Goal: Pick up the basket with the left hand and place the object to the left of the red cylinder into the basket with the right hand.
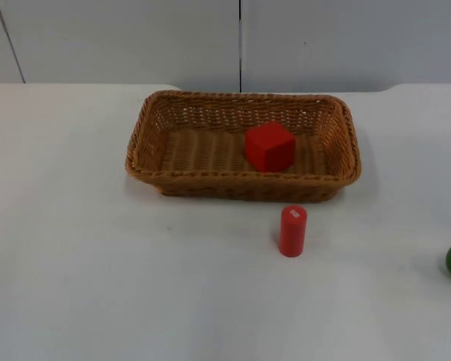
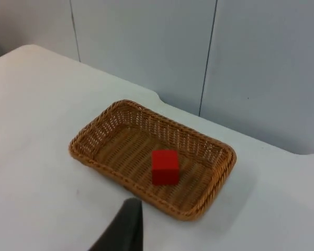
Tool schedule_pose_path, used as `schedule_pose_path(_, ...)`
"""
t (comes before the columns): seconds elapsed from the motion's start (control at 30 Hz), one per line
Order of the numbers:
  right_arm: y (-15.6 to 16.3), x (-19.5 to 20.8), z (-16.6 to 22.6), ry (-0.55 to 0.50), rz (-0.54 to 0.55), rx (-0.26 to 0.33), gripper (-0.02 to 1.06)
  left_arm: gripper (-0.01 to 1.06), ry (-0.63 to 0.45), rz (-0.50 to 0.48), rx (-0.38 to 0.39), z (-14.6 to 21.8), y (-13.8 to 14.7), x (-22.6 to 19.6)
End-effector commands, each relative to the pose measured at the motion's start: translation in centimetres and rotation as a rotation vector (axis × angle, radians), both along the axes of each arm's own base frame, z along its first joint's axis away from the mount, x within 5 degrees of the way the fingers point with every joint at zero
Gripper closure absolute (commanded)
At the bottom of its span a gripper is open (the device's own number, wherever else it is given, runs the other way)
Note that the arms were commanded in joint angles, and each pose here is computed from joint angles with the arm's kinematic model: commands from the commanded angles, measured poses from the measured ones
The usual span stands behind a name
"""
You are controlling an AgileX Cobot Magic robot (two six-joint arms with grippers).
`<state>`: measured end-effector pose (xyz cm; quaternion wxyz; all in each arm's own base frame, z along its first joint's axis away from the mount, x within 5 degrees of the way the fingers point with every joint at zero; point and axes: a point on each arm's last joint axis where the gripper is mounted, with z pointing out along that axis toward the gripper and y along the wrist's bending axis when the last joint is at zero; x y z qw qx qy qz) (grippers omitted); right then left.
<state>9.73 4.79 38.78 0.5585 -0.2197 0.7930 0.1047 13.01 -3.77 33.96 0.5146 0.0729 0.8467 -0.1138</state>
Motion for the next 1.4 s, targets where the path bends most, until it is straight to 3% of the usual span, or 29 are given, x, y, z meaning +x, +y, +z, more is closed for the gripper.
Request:
schedule_pose_path(0.0, -0.6, -1.2, -0.9, -0.008, -0.004, 0.013, 0.0, 0.11, -0.032, -0.007, -0.003, -0.3, 0.4, -1.9)
schedule_pose_path(0.3, -2.6, -5.1, -4.0, -0.021, -0.017, 0.053, 0.0, 0.11, -0.047, -0.01, 0.043, -2.4, 2.5, -9.0)
schedule_pose_path(0.6, -4.0, -7.9, -6.1, -0.028, -0.021, 0.052, 0.0, 0.11, -0.15, 0.023, 0.071, -3.5, 4.3, -14.2)
schedule_pose_path(0.9, -5.2, -10.1, -7.6, -0.043, -0.024, 0.058, 0.0, 0.11, 0.013, -0.003, 0.085, -6.4, 3.8, -13.6)
schedule_pose_path(1.37, -5.3, -10.3, -10.8, 0.12, -0.028, -0.02, 0.0, 0.11, 0.007, -0.008, 0.094, -6.5, 3.8, -13.5)
